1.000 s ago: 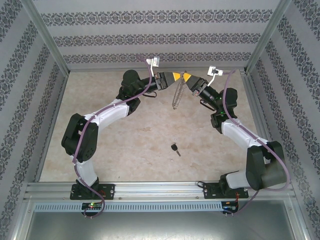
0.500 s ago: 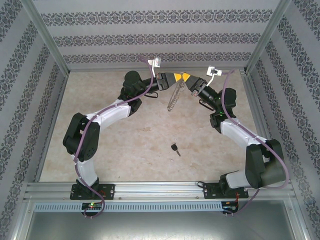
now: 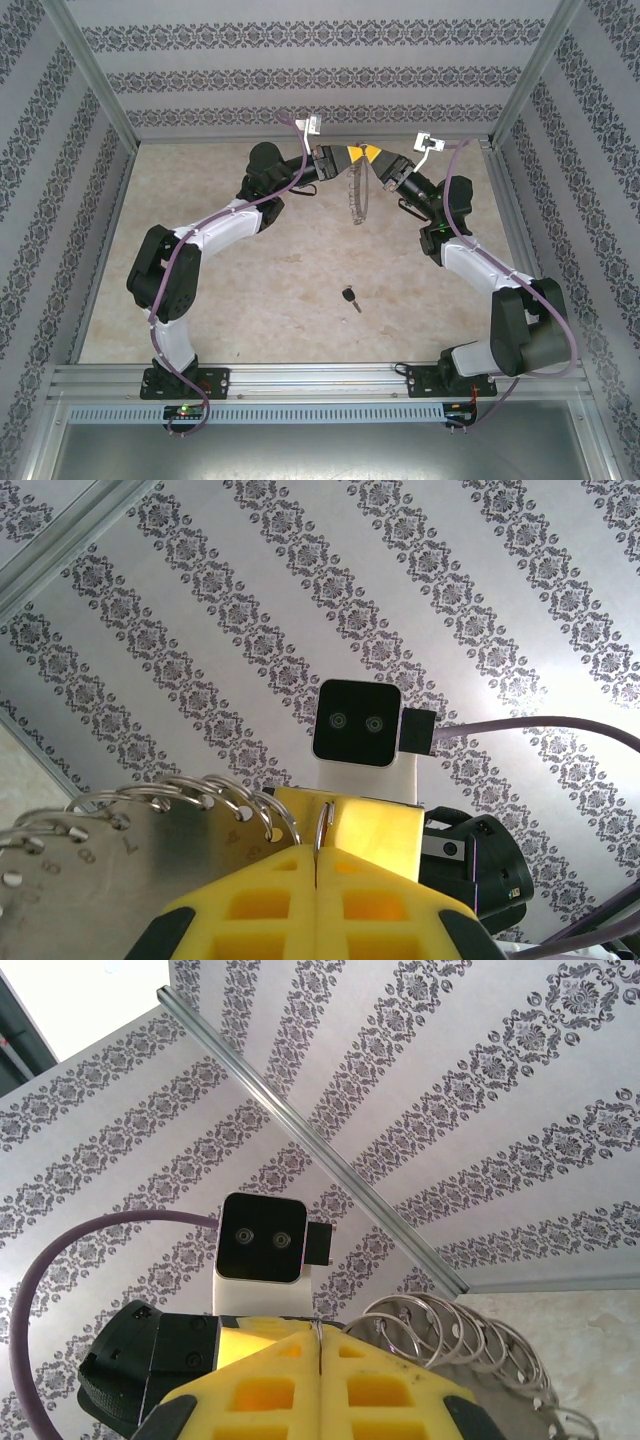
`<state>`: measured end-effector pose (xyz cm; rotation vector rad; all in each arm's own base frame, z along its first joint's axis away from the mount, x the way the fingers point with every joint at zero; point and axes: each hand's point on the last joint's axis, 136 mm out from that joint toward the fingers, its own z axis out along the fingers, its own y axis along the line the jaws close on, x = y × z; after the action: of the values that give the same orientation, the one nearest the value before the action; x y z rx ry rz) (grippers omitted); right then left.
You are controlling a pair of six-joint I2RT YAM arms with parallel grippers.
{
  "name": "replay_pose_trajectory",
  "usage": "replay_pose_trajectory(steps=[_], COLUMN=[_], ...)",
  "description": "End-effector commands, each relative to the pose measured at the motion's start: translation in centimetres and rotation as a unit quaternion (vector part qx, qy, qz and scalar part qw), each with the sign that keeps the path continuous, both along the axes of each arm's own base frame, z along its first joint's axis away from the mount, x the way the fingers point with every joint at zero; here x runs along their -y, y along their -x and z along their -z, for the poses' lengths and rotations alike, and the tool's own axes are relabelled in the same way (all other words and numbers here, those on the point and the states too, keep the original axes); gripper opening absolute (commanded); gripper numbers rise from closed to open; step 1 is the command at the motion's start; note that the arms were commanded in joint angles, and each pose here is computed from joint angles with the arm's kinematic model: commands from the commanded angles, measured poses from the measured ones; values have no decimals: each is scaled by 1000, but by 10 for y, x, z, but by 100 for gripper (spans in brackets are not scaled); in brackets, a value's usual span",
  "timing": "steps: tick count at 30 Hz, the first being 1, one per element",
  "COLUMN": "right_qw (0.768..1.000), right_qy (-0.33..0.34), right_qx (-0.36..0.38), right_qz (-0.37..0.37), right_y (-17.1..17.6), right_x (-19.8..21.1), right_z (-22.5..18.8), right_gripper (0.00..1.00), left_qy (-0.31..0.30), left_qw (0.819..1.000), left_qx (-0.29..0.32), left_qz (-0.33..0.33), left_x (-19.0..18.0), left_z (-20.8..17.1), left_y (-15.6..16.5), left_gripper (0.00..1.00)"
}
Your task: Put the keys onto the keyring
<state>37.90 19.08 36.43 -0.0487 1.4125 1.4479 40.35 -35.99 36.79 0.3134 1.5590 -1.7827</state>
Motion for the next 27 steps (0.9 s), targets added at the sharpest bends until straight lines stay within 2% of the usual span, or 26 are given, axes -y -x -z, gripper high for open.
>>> replay_pose_trajectory(steps=[1, 3, 5, 8, 17, 27], right_qw=[999, 999, 999, 1000, 1000, 999], right_qy=[-6, -6, -7, -8, -2, 26], right_qx=[32, 29, 28, 27, 15, -4], right_qz=[-13, -14, -14, -11, -2, -31], right_y=[9, 8, 7, 6, 9, 31], right_x=[-5, -4, -3, 0, 17, 27], right_z=[-17, -17, -17, -17, -9, 8], right_gripper=[1, 11, 26, 36, 51, 51], left_qy=[27, 25, 22, 14, -38, -119], left_qw=[998, 998, 998, 998, 996, 980], left_qx=[58, 59, 61, 64, 80, 126], left_qz=[4, 3, 4, 9, 32, 94], left_x=[3, 2, 3, 3, 8, 14], left_z=[-28, -27, -26, -26, -17, -13], left_y=[9, 9, 10, 12, 21, 41], left_gripper=[0, 0, 0, 0, 0, 0])
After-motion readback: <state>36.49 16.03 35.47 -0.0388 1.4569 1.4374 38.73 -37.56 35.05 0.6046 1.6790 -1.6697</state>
